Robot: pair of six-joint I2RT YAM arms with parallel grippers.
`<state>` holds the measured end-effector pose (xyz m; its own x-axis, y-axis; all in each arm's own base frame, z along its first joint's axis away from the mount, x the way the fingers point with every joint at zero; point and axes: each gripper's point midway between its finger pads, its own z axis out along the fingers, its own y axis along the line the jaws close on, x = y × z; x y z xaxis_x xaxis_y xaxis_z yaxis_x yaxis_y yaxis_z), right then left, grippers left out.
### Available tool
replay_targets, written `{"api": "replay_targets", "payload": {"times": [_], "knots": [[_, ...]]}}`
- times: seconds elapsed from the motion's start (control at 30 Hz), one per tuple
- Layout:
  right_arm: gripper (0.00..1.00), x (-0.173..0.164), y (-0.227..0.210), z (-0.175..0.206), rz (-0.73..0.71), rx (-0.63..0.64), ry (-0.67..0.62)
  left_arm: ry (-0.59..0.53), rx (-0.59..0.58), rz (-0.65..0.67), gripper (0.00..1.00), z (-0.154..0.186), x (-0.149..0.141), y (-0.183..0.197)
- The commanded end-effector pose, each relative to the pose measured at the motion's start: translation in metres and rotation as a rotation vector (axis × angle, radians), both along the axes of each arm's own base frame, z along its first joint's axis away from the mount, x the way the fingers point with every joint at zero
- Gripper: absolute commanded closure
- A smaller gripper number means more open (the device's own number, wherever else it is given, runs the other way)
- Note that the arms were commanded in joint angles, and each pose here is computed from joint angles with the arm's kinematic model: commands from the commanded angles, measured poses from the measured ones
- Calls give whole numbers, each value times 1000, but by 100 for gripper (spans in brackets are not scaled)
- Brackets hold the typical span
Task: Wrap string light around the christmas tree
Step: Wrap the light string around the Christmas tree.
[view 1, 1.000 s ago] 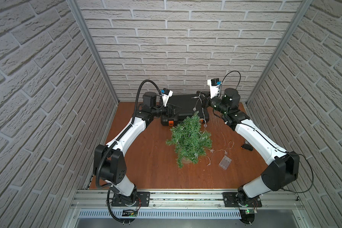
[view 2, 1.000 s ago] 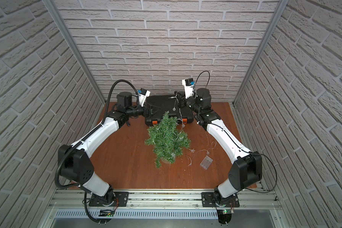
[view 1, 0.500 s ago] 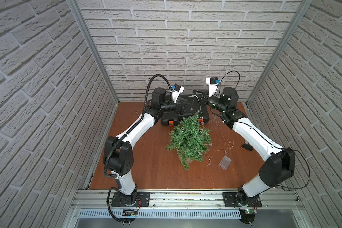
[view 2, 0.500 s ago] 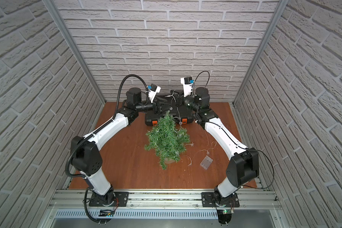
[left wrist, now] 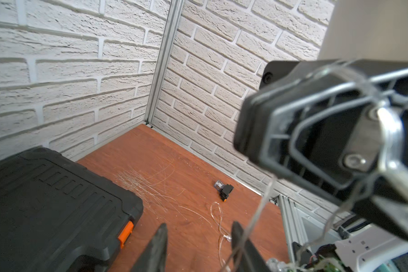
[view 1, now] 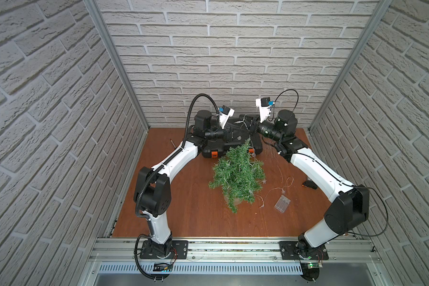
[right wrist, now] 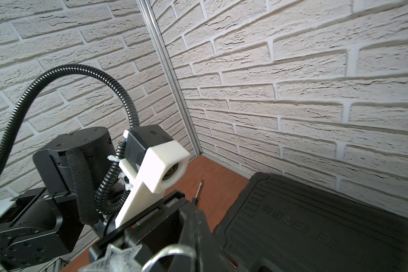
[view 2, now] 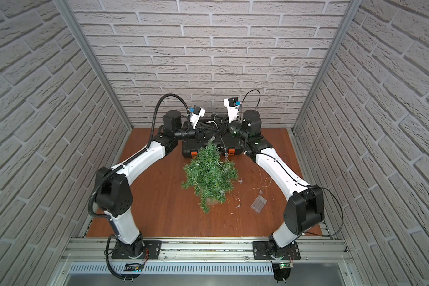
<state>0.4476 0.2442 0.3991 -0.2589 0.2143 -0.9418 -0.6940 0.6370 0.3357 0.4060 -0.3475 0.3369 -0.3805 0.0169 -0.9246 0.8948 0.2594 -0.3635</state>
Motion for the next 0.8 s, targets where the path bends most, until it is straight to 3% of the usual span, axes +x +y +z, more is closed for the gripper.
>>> {"api": "replay_targets", "payload": {"times": [0.0, 0.1, 0.2, 0.4, 0.67, 0.77], "knots": [[97, -8, 3, 20, 17, 17, -49, -72, -41, -25, 66, 23, -4, -4], [97, -9, 3, 20, 17, 16, -47, -79, -33, -15, 71, 24, -6, -1], [97, -11, 2, 20, 19, 15, -44, -94, -25, 6, 86, 27, -8, 6], [97, -15, 2, 22, 27, 19, -46, -126, -41, 19, 100, 34, -15, 11], [95, -17, -1, 24, 17, 28, -29, -170, -24, 72, 100, 41, -24, 23], [79, -19, 0, 21, 23, 13, -8, -175, 8, 137, 100, 42, -26, 33]]}}
